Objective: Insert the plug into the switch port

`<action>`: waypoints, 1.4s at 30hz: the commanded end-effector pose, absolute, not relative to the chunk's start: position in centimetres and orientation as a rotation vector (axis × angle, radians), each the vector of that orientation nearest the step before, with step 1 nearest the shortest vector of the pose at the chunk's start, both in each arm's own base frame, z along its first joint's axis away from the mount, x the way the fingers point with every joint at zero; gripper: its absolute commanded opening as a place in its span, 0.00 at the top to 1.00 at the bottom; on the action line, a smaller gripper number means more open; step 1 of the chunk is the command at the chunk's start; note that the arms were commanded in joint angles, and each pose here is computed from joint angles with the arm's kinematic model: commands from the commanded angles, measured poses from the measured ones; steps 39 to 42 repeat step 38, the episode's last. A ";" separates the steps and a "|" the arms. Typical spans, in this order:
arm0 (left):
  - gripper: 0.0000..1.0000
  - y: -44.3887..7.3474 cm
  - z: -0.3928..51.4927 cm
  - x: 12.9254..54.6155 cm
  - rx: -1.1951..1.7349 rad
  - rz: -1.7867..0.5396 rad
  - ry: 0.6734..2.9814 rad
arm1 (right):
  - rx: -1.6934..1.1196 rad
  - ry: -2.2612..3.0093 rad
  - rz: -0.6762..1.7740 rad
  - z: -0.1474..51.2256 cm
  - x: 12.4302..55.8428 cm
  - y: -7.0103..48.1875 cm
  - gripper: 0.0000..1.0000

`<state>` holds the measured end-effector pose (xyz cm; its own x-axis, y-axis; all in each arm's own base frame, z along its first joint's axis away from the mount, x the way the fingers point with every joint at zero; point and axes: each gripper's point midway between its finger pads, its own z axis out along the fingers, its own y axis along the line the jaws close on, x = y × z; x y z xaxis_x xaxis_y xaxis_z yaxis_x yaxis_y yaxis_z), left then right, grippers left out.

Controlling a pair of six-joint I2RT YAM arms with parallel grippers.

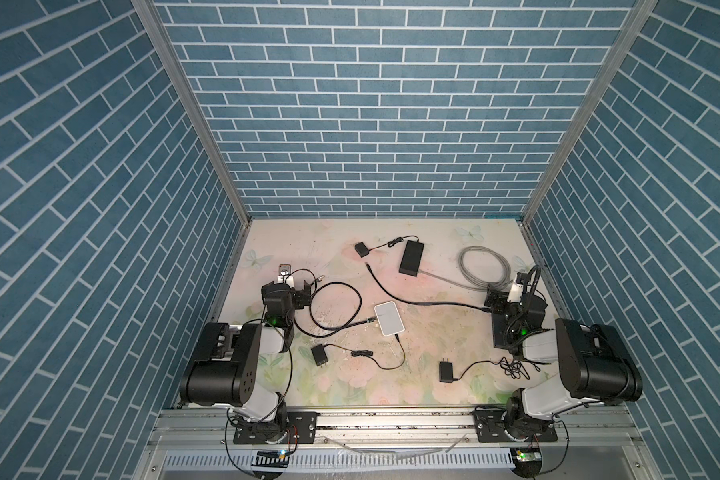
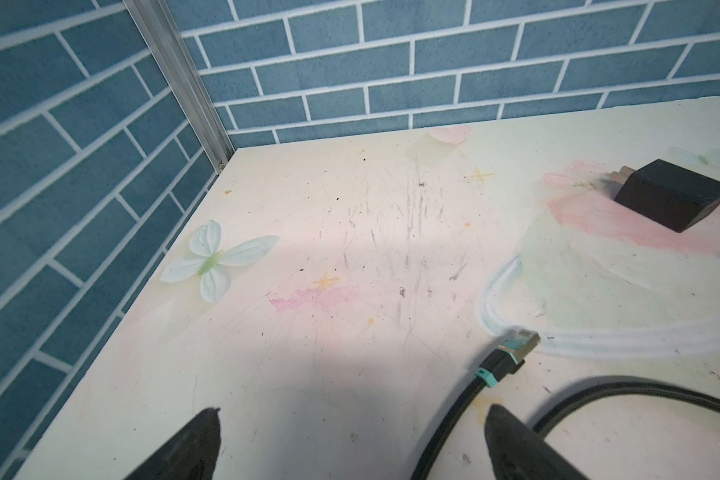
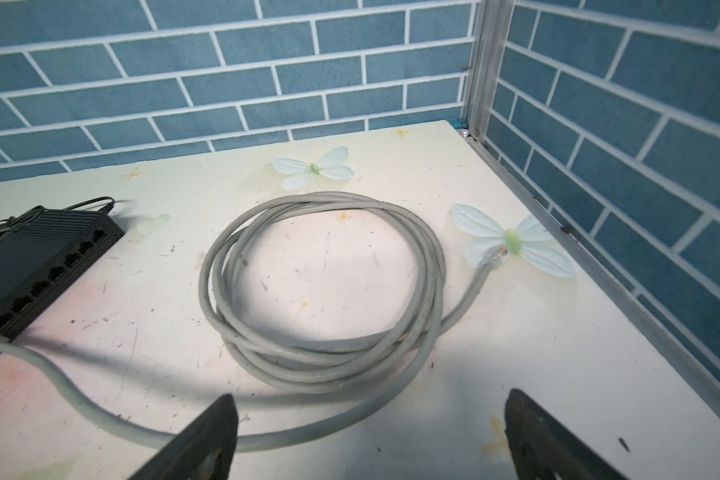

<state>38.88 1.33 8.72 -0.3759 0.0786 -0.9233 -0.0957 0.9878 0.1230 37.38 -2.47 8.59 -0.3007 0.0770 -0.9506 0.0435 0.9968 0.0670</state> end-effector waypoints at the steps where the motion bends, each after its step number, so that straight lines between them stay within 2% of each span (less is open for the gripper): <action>1: 0.00 1.1 9.4 39.4 -0.005 0.176 1.923 | -0.053 1.861 0.099 9.5 38.1 -0.4 0.01; 3: 0.00 1.1 9.5 39.4 -0.004 0.176 1.922 | 0.222 1.834 -0.064 9.6 37.7 -4.8 0.01; 4: 0.00 1.1 9.4 39.4 -0.003 0.176 1.923 | 0.159 1.834 -0.041 9.6 37.6 -4.0 0.01; 6: 0.00 1.1 9.4 39.4 -0.004 0.175 1.923 | -0.180 1.835 0.180 9.6 37.6 1.7 0.02; 7: 0.00 1.1 9.5 39.4 -0.004 0.177 1.921 | -0.142 1.857 0.133 9.5 37.7 1.0 0.01; 9: 0.00 1.1 9.5 39.4 -0.003 0.176 1.922 | 0.167 1.819 -0.050 9.8 37.7 -3.9 0.01; 10: 0.00 1.1 9.4 39.4 -0.005 0.176 1.922 | 0.210 1.828 -0.068 9.6 37.3 -4.6 0.01; 13: 0.00 1.1 9.5 39.4 -0.005 0.177 1.922 | -0.189 1.843 0.173 9.5 37.5 1.8 0.01; 14: 0.00 1.1 9.5 39.4 -0.004 0.176 1.922 | -0.116 1.849 0.115 9.6 37.8 0.6 0.01; 16: 0.00 1.1 9.4 39.4 -0.004 0.176 1.922 | 0.241 1.828 -0.098 9.5 37.4 -5.1 0.01; 17: 0.00 1.1 9.4 39.4 -0.004 0.177 1.923 | 0.200 1.837 -0.076 9.6 37.4 -4.5 0.01; 19: 0.00 1.1 9.5 39.4 -0.005 0.176 1.921 | -0.199 1.837 0.180 9.6 37.6 2.1 0.02; 20: 0.00 1.1 9.4 39.4 -0.003 0.177 1.923 | -0.161 1.853 0.140 9.5 37.5 1.3 0.01; 22: 0.00 1.1 9.5 39.4 -0.005 0.177 1.920 | 0.134 1.818 -0.038 9.8 37.7 -3.4 0.01; 23: 0.00 1.1 9.4 39.4 -0.004 0.176 1.922 | 0.186 1.835 -0.063 9.5 37.4 -4.2 0.01; 29: 0.00 1.1 9.5 39.4 -0.005 0.176 1.921 | -0.063 1.917 0.094 9.0 38.9 -0.2 0.01; 42: 0.00 1.1 9.5 39.4 -0.004 0.175 1.920 | -0.007 1.919 0.058 9.0 39.1 -1.1 0.01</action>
